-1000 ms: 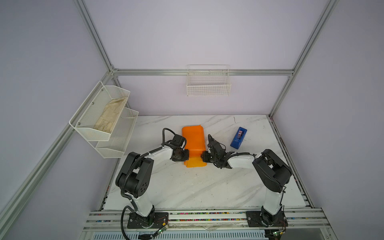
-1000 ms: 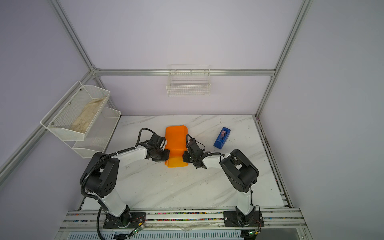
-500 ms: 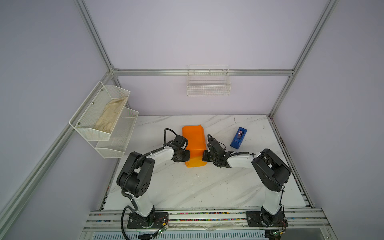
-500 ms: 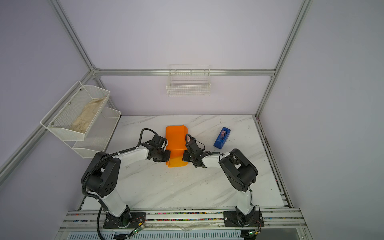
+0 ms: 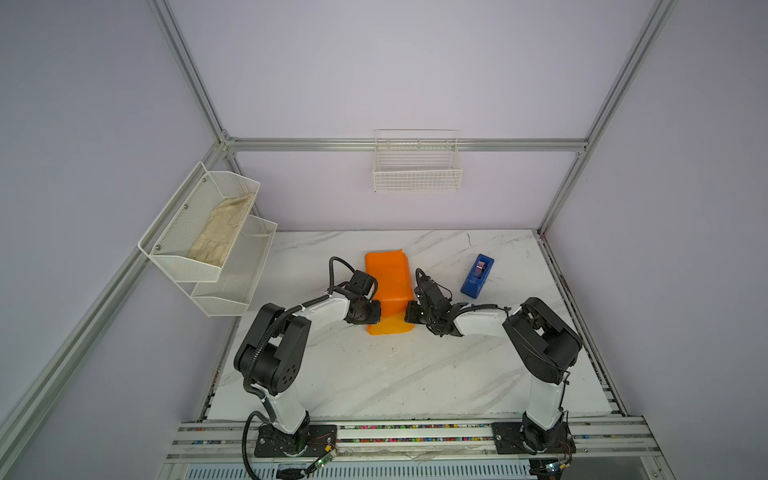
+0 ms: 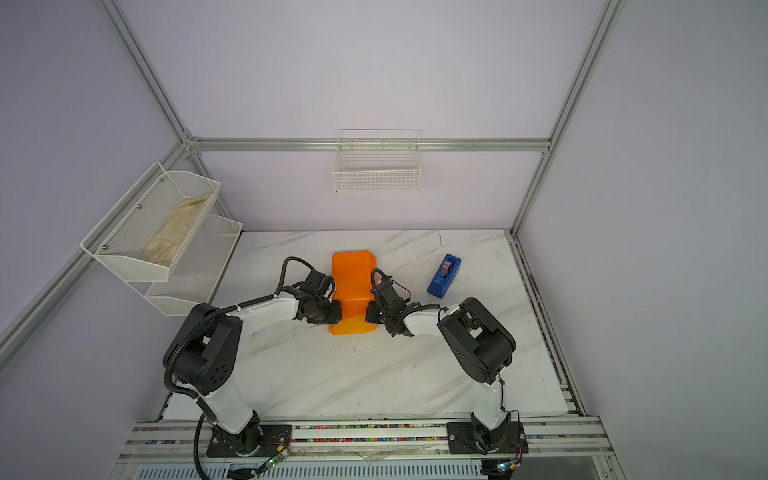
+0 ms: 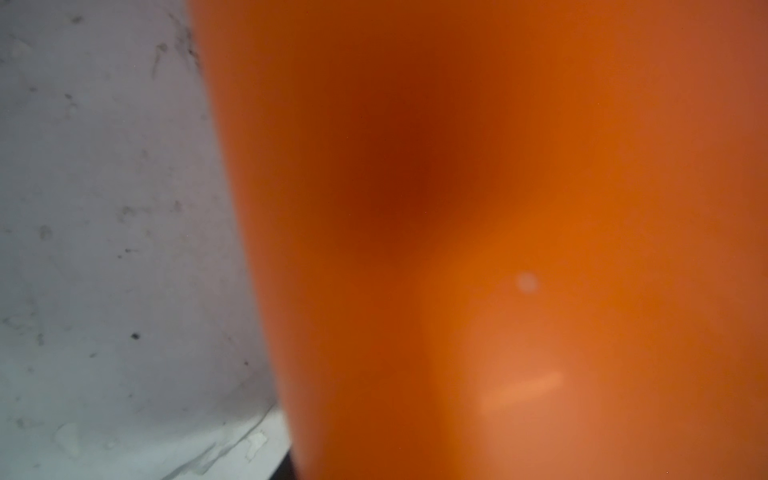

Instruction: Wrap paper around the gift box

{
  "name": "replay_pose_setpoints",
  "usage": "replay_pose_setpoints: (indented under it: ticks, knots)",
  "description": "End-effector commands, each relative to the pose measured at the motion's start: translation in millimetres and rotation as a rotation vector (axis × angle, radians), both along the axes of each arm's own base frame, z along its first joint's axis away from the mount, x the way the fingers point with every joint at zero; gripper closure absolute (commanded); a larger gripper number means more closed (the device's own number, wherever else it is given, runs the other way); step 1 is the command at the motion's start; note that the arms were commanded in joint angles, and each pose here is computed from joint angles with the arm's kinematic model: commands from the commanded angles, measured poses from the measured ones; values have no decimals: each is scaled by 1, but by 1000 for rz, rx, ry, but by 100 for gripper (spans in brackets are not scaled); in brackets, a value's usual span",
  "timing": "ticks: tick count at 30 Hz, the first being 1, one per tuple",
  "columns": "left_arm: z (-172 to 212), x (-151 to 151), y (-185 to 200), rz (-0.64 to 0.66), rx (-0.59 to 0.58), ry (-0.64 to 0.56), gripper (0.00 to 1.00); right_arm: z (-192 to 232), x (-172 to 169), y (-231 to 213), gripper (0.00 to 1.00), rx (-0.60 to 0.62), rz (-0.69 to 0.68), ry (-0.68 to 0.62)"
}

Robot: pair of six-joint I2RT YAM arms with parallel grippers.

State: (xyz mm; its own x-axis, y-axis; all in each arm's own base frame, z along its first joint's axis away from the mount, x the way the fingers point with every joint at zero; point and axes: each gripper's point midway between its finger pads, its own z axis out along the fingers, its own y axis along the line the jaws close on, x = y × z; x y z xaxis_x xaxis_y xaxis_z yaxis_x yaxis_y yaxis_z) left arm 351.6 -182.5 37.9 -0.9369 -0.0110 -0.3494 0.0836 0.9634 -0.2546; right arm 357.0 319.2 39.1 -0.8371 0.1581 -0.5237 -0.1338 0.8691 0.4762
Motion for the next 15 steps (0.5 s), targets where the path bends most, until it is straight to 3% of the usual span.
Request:
replay_pose_setpoints:
  ticks: [1,6,10,15]
  knots:
    - [8,-1,-5,-2,-19,-25,75,-8,-5,-4,100,-12,-18,22]
    - [2,-1,6,15,45,-35,81,-9,-5,-4,100,-14,-18,27]
    - [-3,1,9,13,77,-31,64,-8,-5,-4,100,-16,-18,26]
    - [-1,10,11,27,96,-57,63,-10,-5,-5,100,-15,-22,30]
